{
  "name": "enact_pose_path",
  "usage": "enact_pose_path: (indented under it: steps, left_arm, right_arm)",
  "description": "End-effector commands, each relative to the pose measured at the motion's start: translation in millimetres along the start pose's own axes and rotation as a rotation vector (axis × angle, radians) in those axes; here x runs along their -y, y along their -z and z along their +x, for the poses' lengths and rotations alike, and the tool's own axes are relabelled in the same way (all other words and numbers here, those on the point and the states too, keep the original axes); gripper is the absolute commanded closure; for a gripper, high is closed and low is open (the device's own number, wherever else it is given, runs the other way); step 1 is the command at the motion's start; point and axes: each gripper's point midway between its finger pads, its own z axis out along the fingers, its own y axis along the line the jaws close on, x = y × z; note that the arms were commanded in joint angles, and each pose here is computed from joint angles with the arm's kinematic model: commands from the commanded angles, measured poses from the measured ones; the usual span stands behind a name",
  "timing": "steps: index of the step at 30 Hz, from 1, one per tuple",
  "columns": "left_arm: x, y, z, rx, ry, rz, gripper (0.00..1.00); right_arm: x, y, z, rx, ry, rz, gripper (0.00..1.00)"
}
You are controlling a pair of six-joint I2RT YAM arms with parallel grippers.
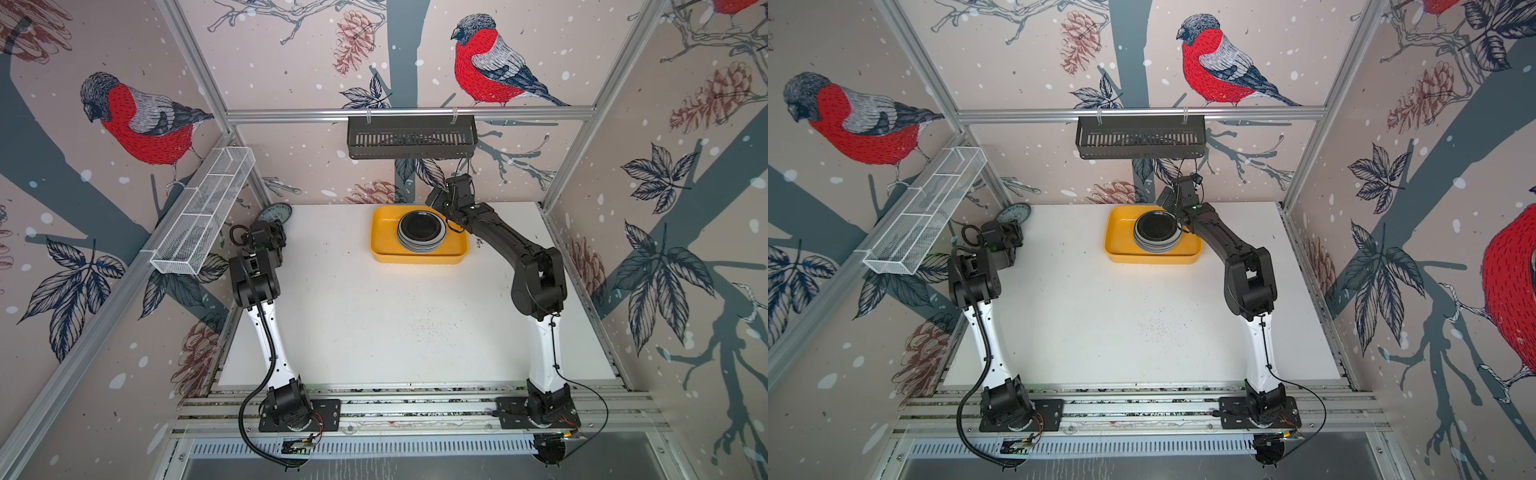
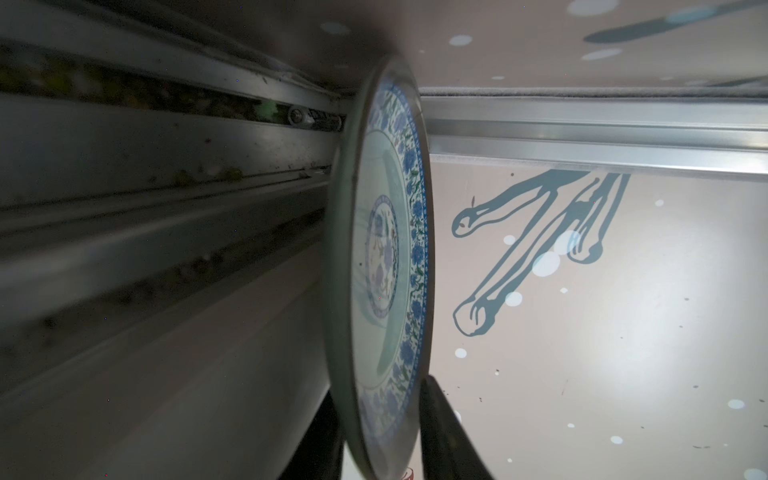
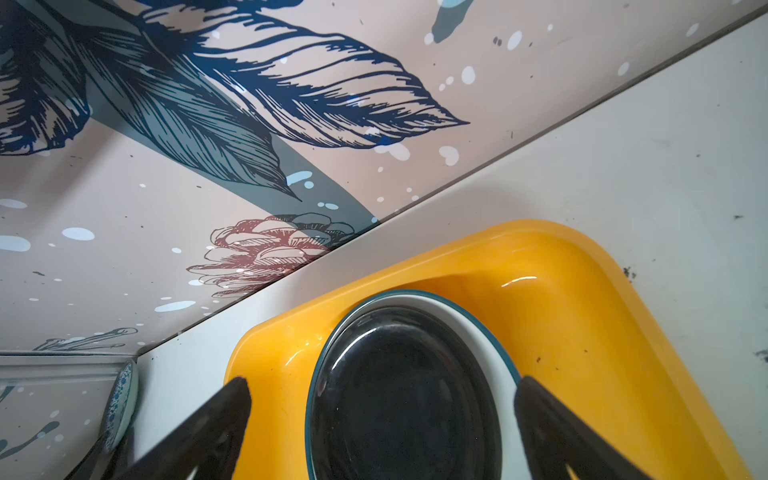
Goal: Place the plates into the plastic bin on the countertop
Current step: 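Lift the blue-and-white plate upright with the left gripper toward the right gripper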
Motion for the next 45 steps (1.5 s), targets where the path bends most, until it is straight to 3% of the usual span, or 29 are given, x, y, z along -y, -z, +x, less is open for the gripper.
enact_pose_path:
  steps: [1, 6, 9, 23, 32, 45]
  left_arm:
    - [-61, 3, 3, 0.011, 0.068, -0.196, 0.75]
    - [-61, 8, 11, -0.005, 0.068, -0.194, 0.90]
    - [-59, 14, 15, -0.019, 0.070, -0.184, 0.94]
    - [-32, 77, 71, -0.184, 0.025, -0.093, 0.98]
    - [-7, 137, 142, -0.402, -0.127, -0.081, 1.00]
    - [29, 195, 240, -0.751, -0.480, -0.099, 1.00]
  right_arm:
    - [3, 8, -7, 0.026, -0.012, 0.020, 0.00]
    - [2, 11, -7, 0.033, -0.017, 0.018, 0.00]
    - [-3, 15, -5, 0.038, -0.006, 0.008, 0.00]
    - [-13, 57, 12, 0.063, 0.035, -0.079, 0.01]
    - [-25, 65, 27, 0.004, 0.094, -0.170, 0.00]
    - [-114, 57, 93, -0.198, 0.309, -0.528, 0.00]
